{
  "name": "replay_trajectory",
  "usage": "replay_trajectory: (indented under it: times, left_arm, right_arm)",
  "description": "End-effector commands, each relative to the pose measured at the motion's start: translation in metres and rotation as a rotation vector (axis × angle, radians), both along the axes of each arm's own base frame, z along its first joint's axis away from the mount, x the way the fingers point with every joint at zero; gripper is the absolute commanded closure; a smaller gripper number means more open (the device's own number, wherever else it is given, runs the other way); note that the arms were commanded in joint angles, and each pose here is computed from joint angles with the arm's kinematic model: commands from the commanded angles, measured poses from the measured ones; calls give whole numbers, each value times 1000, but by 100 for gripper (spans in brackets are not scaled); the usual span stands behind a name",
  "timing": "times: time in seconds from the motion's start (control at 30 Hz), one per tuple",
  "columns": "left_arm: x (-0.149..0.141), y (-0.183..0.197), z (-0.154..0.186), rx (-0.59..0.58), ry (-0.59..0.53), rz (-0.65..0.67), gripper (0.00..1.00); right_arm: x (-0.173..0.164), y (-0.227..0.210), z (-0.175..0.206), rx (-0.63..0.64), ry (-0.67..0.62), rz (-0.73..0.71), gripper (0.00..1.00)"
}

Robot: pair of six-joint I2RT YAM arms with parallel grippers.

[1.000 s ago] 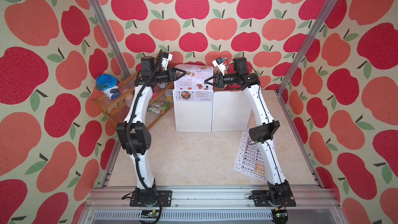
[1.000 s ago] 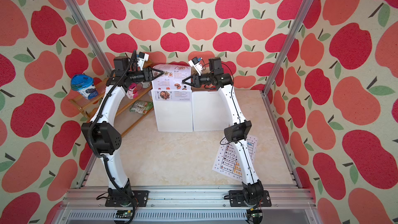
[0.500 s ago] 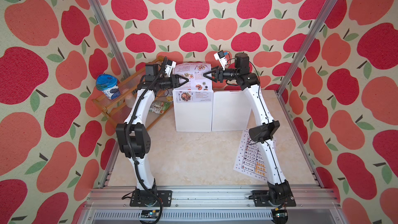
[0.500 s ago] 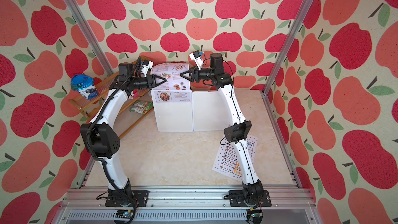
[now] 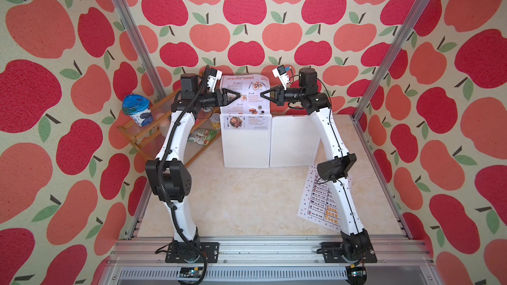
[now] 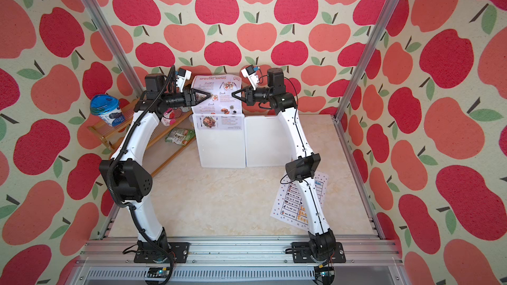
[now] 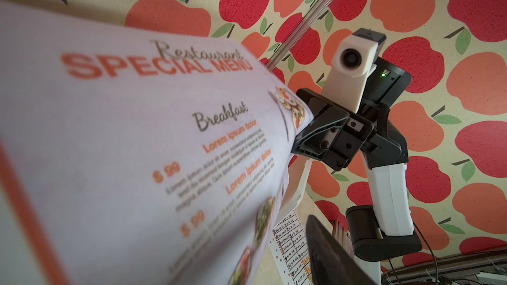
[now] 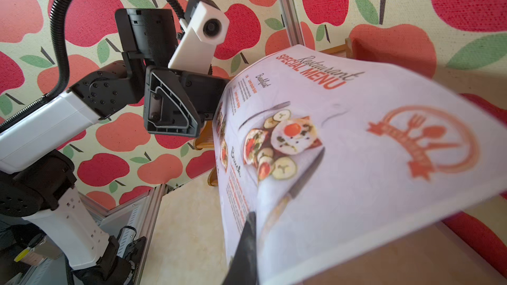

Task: Insert the menus into the narrow rack
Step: Insert the menu into the narrow rack.

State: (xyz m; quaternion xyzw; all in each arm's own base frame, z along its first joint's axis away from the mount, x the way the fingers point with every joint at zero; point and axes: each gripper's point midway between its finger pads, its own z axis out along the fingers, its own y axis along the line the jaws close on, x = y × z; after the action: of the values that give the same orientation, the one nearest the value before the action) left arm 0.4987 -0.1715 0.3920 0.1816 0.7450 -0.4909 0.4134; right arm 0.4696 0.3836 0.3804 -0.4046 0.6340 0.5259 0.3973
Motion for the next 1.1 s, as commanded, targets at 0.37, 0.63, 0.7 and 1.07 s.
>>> replay_trajectory:
  times: [0.37, 0.63, 0.7, 1.07]
  left_arm:
    - [20, -2, 1, 5, -1, -10, 27]
    - [13, -8, 2, 22, -10, -25, 31]
    - [12, -9, 1, 25, -8, -25, 31]
    - [12, -3, -4, 38, -9, -7, 29]
  right_arm:
    - [-18, -9, 1, -55, -17, 19, 88]
    - [-6, -4, 20, 17, -58, -6, 65]
    - [-3, -3, 22, 34, -66, -11, 65]
    - [-8, 1, 10, 13, -46, 20, 94]
